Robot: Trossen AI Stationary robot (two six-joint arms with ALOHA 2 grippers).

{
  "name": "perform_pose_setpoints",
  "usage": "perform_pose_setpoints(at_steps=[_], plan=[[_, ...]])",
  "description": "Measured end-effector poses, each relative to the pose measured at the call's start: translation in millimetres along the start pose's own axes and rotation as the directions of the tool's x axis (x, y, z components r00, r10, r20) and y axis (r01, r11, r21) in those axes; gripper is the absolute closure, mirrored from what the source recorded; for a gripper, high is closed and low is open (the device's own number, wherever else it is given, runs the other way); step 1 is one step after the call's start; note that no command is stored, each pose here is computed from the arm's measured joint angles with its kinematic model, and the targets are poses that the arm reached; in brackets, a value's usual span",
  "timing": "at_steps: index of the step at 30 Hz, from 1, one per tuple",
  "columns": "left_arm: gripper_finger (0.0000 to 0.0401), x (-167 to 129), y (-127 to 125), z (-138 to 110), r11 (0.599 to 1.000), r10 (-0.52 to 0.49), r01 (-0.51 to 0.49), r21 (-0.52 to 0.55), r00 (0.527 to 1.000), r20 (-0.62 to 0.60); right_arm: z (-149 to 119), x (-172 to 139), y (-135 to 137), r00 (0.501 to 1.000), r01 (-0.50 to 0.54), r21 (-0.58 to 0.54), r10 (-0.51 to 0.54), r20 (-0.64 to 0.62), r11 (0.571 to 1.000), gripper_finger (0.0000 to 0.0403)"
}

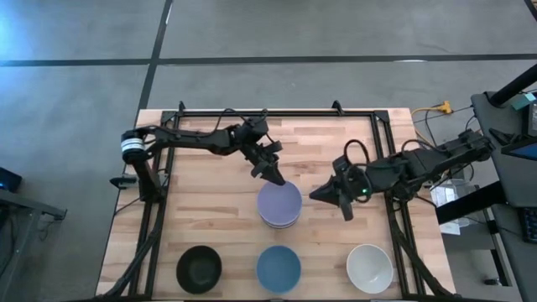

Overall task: Nest bowls inside each other
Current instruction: Stack the light violet bowl into the pink bowl, then stack the white bowl into the light violet bowl

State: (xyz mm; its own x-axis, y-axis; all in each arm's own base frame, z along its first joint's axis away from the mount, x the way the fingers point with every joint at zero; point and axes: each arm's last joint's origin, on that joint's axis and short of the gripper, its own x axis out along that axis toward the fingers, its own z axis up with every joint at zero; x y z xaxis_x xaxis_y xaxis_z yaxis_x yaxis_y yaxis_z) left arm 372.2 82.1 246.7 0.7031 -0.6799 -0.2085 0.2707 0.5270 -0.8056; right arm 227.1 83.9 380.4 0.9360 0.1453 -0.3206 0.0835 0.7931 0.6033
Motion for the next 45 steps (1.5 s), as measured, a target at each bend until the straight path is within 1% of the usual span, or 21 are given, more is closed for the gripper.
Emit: perform_pose_setpoints(at_steps=[6, 8, 13, 16, 18, 20, 22, 24, 26, 27, 29, 31, 32, 33, 34, 36, 38, 39, 42, 45], plan=[[0.0322, -0.5, 7.0, -2.4, 1.0, 0.011, -0.011, -0.014, 1.0, -0.003, 4.2, -11.3, -0.3, 0.999, -0.001, 0.004, 0.0, 0.035, 1.0, 0.0394], [0.0322, -1.5, 9.1, -3.8, 0.999, 0.02, -0.021, -0.035, 1.0, -0.009, 3.7, -12.1, -1.0, 1.0, 0.005, 0.002, -0.005, 0.03, 1.0, 0.0394], [0.0322, -5.3, 16.7, -10.4, 0.995, 0.073, -0.076, -0.071, 0.996, -0.045, 3.4, -12.6, -1.5, 1.0, 0.009, -0.001, -0.009, 0.027, 1.0, 0.0394], [0.0322, -8.7, 17.3, -10.6, 0.994, 0.082, -0.086, -0.071, 0.995, -0.047, 3.3, -12.5, -1.6, 1.0, 0.009, -0.002, -0.009, 0.026, 1.0, 0.0394], [0.0322, -12.9, 11.8, -7.5, 0.995, 0.08, -0.082, -0.06, 0.996, -0.033, 3.1, -12.5, -1.7, 1.0, 0.01, -0.002, -0.01, 0.025, 1.0, 0.0394], [0.0322, -18.5, 0.4, -2.6, 0.997, 0.071, -0.072, -0.033, 0.997, -0.012, 2.0, -12.7, -1.9, 1.0, 0.012, -0.002, -0.012, 0.014, 1.0, 0.0394], [0.0322, -25.5, -15.4, 0.7, 0.998, 0.06, -0.06, 0.0, 0.998, 0.008, -3.7, -13.4, -2.7, 0.999, 0.015, 0.003, -0.015, -0.047, 1.0, 0.0394], [0.0322, -33.0, -33.7, 2.5, 0.998, 0.045, -0.046, 0.04, 0.999, 0.028, -13.4, -15.3, -5.5, 0.987, 0.033, 0.003, -0.032, -0.159, 0.999, 0.0394], [0.0322, -41.1, -55.6, 0.5, 0.997, 0.031, -0.034, 0.069, 0.999, 0.037, -27.8, -19.7, -11.5, 0.948, 0.102, -0.003, -0.098, -0.302, 0.995, 0.0394], [0.0322, -44.5, -66.5, -1.5, 0.996, 0.026, -0.029, 0.08, 0.999, 0.037, -35.6, -22.9, -15.4, 0.917, 0.156, -0.015, -0.151, -0.369, 0.988, 0.0394], [0.0322, -51.5, -89.8, -6.1, 0.994, 0.01, -0.014, 0.107, 0.999, 0.038, -49.7, -31.0, -24.9, 0.836, 0.284, -0.045, -0.27, -0.477, 0.958, 0.0394], [0.0322, -57.6, -112.4, -13.2, 0.992, -0.009, 0.005, 0.13, 1.0, 0.03, -61.1, -37.4, -34.3, 0.755, 0.396, -0.06, -0.362, -0.546, 0.916, 0.0394], [0.0322, -61.1, -124.3, -16.9, 0.989, -0.022, 0.018, 0.148, 0.999, 0.028, -65.1, -39.4, -38.3, 0.723, 0.433, -0.071, -0.393, -0.568, 0.899, 0.0393], [0.0322, -64.3, -135.2, -21.2, 0.987, -0.031, 0.027, 0.16, 0.999, 0.024, -68.8, -40.6, -41.0, 0.696, 0.448, -0.085, -0.406, -0.592, 0.89, 0.0391], [0.0322, -67.1, -146.2, -25.6, 0.984, -0.04, 0.035, 0.177, 0.999, 0.024, -72.0, -40.8, -42.6, 0.68, 0.436, -0.097, -0.399, -0.616, 0.894, 0.0388], [0.0322, -73.3, -166.1, -34.2, 0.978, -0.037, 0.027, 0.208, 0.998, 0.044, -77.4, -39.3, -43.4, 0.656, 0.361, -0.14, -0.358, -0.664, 0.922, 0.0376], [0.0322, -78.7, -181.9, -41.9, 0.972, -0.029, 0.012, 0.235, 0.997, 0.069, -85.1, -35.5, -43.4, 0.626, 0.229, -0.193, -0.297, -0.721, 0.954, 0.0359], [0.0322, -82.0, -189.1, -45.6, 0.969, -0.025, 0.003, 0.247, 0.996, 0.083, -88.4, -33.1, -43.7, 0.61, 0.173, -0.208, -0.27, -0.745, 0.963, 0.035], [0.0322, -91.0, -204.0, -55.6, 0.964, -0.012, -0.017, 0.264, 0.994, 0.108, -98.4, -28.2, -44.6, 0.591, 0.059, -0.27, -0.251, -0.766, 0.961, 0.0321], [0.0322, -99.5, -211.8, -63.6, 0.964, 0.021, -0.055, 0.26, 0.991, 0.132, -108.3, -26.9, -47.8, 0.575, -0.011, -0.321, -0.256, -0.777, 0.947, 0.0291]])
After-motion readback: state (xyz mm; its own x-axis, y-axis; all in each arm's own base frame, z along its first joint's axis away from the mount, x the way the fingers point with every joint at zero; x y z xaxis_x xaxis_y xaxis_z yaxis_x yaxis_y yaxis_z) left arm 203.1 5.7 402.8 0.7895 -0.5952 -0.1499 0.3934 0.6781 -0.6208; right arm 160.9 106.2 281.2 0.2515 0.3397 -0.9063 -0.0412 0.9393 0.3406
